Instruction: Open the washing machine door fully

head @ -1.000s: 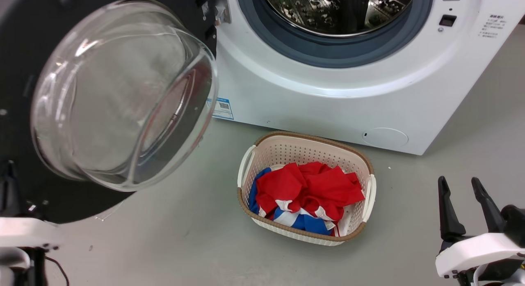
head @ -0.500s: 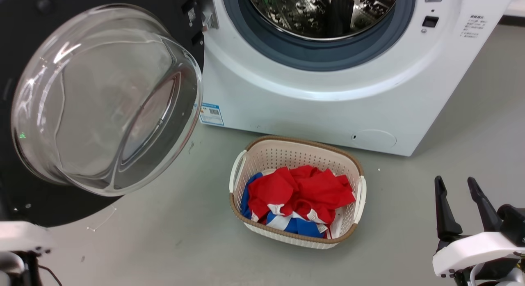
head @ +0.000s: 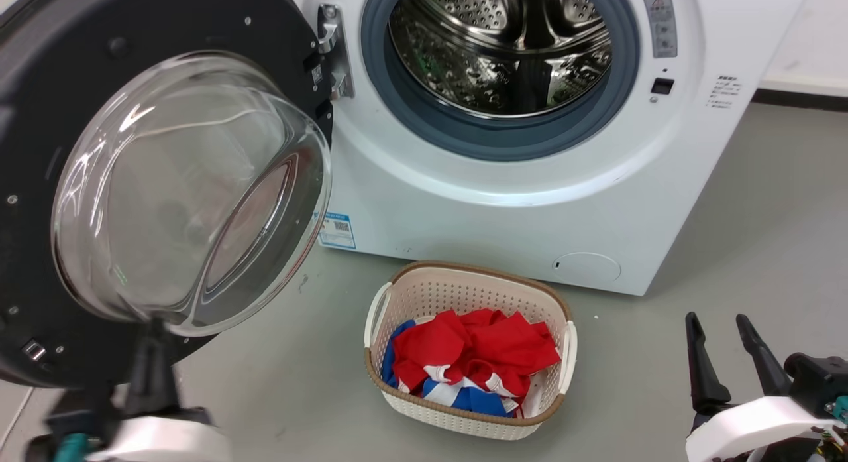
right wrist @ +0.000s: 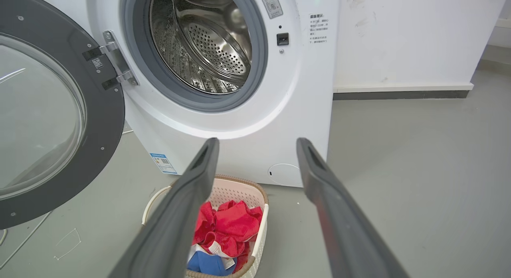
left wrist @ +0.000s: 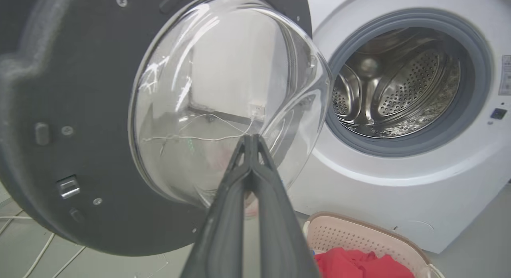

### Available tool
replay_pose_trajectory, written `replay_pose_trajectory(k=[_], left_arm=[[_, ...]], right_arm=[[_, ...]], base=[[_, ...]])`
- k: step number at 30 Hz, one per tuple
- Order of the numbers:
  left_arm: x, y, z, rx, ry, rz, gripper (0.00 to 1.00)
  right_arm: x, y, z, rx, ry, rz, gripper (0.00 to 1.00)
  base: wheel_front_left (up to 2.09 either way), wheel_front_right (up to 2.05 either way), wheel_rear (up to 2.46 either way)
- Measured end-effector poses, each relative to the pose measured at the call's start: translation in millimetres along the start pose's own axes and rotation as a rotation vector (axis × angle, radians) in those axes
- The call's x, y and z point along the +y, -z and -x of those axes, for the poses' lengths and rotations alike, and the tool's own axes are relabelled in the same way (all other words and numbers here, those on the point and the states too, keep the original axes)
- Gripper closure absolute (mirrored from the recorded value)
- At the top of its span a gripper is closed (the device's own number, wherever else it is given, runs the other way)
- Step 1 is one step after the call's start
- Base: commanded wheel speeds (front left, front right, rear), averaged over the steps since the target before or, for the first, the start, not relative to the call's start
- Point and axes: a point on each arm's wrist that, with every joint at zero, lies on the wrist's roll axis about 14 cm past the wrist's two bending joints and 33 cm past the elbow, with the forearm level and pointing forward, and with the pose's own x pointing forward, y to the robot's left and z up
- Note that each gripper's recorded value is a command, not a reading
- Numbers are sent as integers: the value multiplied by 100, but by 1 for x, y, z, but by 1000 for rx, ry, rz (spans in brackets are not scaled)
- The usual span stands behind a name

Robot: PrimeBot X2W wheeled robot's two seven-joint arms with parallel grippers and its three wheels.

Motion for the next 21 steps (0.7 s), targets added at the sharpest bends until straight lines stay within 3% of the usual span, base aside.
replay_pose_trajectory(k=[10,13,14,15,21], left_arm=[[-95,5,-3,50,291,12,100],[-109,8,-7,55,333,2,62],[-113,10,-8,62,344,-4,44],[-117,12,-9,66,353,-2,0],[-135,19,-13,75,390,1,0]], right_arm=[[-10,-12,18,-38,36,12,0],[-14,-14,24,-44,52,17,0],[-15,-15,26,-48,57,18,0],[-17,-16,28,-51,62,18,0],[-26,-22,39,-72,95,31,0]], base=[[0,0,0],[0,0,0],[0,0,0],[0,0,0],[0,0,0]])
